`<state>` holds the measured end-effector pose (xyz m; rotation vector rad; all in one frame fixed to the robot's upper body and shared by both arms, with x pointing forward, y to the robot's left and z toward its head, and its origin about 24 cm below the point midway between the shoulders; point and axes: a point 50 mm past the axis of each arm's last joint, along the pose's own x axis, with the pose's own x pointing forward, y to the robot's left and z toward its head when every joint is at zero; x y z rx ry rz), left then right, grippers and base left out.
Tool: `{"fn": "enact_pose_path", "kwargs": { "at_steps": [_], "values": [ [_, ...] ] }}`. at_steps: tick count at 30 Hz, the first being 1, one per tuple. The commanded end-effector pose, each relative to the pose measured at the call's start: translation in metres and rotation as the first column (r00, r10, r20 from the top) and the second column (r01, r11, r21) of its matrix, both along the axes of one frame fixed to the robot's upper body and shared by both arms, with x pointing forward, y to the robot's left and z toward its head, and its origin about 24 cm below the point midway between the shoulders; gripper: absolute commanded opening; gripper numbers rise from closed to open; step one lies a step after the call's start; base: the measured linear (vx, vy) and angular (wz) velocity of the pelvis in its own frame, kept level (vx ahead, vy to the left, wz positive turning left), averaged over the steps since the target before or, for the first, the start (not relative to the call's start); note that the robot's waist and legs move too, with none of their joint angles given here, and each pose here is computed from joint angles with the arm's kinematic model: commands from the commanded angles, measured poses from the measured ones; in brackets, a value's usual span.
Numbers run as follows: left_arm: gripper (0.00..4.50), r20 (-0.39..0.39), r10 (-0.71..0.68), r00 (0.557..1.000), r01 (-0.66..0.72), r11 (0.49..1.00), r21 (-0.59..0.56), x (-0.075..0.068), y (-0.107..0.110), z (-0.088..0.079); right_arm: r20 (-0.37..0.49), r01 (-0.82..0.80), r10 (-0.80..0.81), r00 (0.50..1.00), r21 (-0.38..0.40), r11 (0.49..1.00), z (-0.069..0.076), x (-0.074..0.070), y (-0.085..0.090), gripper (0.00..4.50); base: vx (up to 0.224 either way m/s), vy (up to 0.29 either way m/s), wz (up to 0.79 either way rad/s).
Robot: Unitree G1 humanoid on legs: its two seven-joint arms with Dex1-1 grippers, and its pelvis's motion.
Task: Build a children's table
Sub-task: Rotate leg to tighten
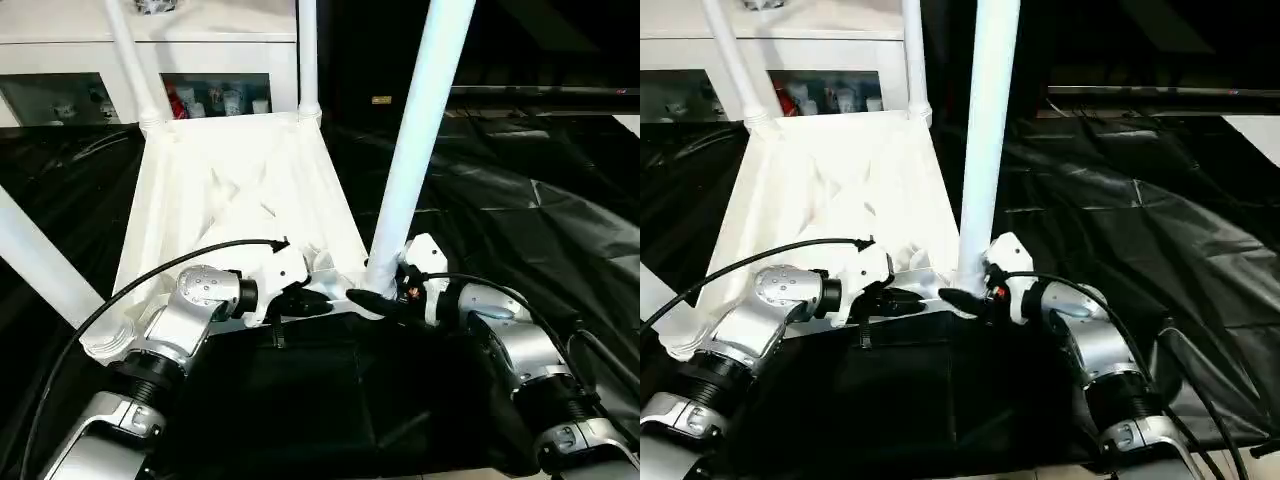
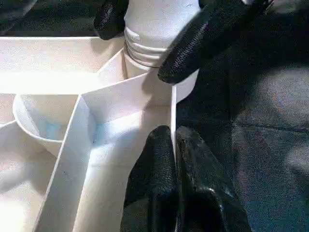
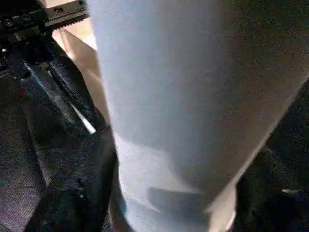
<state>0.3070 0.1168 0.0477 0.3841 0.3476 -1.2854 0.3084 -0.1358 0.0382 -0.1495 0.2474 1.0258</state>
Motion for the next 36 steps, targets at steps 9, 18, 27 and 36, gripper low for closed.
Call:
{"fn": "enact_pose_path", "kwargs": {
  "at_steps": [9,18,27,36],
  "values": [
    [0.0,-0.079,0.025,0.997,-0.03,0.998,-0.063,-0.009,-0.002,-0.012,-0.025,0.017,-0.017,1.0,-0.01,1.0,-0.006,-0.001,0.0,2.73,0.0,0.0,0.0],
    [0.0,-0.018,0.26,0.966,-0.26,0.965,-0.022,0.012,-0.057,-0.016,-0.064,0.601,-0.6,0.797,-0.009,0.799,-0.03,0.016,0.013,2.72,0.0,0.0,0.0],
    [0.0,0.04,0.264,0.964,-0.262,0.964,-0.04,0.015,-0.081,-0.01,-0.039,0.555,-0.554,0.832,0.078,0.828,-0.019,0.019,0.052,3.07,0.0,0.0,0.0],
    [0.0,0.073,0.133,0.988,-0.132,0.991,-0.019,0.007,-0.035,-0.01,0.006,0.28,-0.284,0.959,0.139,0.95,0.001,0.012,0.018,3.94,0.0,0.0,0.0]
  ]
}}
